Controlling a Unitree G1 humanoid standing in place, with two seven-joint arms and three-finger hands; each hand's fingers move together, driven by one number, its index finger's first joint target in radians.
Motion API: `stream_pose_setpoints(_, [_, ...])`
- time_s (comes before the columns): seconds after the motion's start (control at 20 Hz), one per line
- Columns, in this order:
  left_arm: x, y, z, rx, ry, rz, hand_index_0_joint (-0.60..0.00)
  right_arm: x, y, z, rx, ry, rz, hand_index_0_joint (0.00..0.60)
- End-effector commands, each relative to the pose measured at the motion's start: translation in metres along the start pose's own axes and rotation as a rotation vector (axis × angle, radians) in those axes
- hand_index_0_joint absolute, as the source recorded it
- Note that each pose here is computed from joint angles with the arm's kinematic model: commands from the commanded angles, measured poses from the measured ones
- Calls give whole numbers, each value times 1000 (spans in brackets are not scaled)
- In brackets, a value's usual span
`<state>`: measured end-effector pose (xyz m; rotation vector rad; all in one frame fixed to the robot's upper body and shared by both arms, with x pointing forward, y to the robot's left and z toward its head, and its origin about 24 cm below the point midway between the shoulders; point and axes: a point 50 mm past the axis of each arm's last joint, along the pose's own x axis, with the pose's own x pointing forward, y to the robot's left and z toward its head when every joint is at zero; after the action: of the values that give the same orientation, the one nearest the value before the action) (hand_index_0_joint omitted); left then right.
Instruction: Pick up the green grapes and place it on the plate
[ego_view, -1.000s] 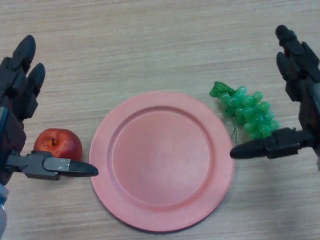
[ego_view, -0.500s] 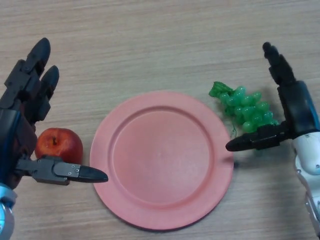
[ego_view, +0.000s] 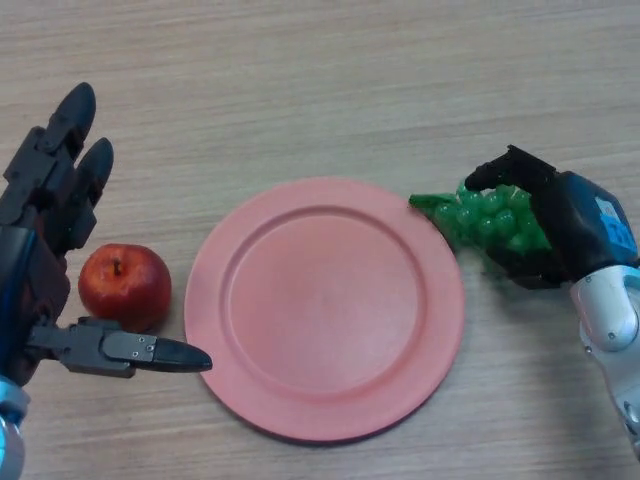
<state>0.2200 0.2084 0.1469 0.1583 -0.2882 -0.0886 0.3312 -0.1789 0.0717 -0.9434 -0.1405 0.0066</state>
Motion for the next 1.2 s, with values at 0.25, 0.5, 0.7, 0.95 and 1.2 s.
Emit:
stream_pose_setpoints(0.25, [-6, 15, 34, 82, -230, 66, 0, 5, -68, 71, 71, -250, -170, 600])
stream_pose_setpoints(0.5, [-9, 16, 35, 50, -244, 63, 0, -13, -66, 153, 229, -450, -69, 600])
stream_pose_setpoints(0.7, [-11, 23, 30, 51, -235, 124, 0, -32, -45, 193, 164, -580, -14, 600])
stream_pose_setpoints(0.95, [-15, 26, 28, 60, -225, 139, 0, -42, -41, 206, 156, -662, 0, 150])
stream_pose_setpoints(1.2, [-17, 20, 28, 53, -221, 112, 0, -55, -50, 203, 230, -689, 30, 0])
